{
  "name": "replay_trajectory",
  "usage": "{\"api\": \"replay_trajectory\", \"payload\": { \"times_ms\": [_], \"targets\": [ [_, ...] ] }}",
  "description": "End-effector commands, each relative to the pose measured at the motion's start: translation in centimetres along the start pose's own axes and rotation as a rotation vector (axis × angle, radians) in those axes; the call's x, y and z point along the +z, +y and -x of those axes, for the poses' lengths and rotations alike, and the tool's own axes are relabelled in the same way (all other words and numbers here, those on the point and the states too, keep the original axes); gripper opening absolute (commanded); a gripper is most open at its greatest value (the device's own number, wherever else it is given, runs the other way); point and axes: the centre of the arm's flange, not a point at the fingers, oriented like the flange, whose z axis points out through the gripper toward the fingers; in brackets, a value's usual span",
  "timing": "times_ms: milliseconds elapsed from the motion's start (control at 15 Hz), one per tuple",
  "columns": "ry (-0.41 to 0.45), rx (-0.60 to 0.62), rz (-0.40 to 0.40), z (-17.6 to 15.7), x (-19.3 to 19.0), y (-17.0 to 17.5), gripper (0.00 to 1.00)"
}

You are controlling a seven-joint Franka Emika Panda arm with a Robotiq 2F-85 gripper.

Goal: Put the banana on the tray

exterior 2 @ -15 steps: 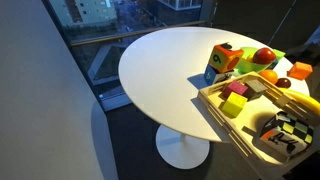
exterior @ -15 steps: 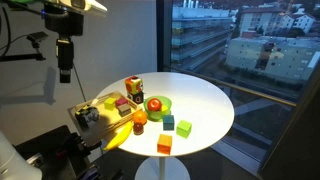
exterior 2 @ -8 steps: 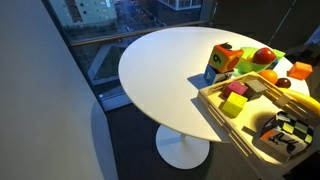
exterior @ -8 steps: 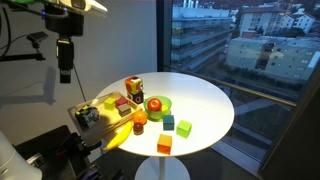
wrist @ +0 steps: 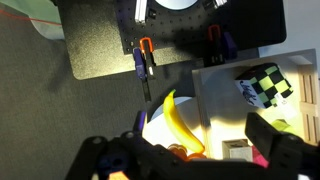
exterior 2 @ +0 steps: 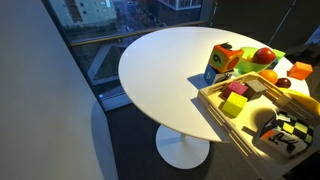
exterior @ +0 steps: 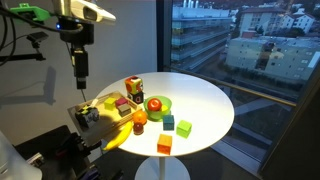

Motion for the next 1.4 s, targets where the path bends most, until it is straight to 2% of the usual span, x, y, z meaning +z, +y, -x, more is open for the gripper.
{"api": "replay_trajectory", "payload": {
  "times_ms": [0,467,1000,1333],
  "targets": [
    [0.049,-0.030,0.019,-1.5,1.3,0.3,1.00],
    [0.130,-0.099,0.062,-4.7,3.8,0.1,1.00],
    [0.177,-0.207,0.142,-7.9,7.9,0.5,1.00],
    [0.200,-0.255,0.149,-9.3,10.6,0.4,1.00]
  ]
}}
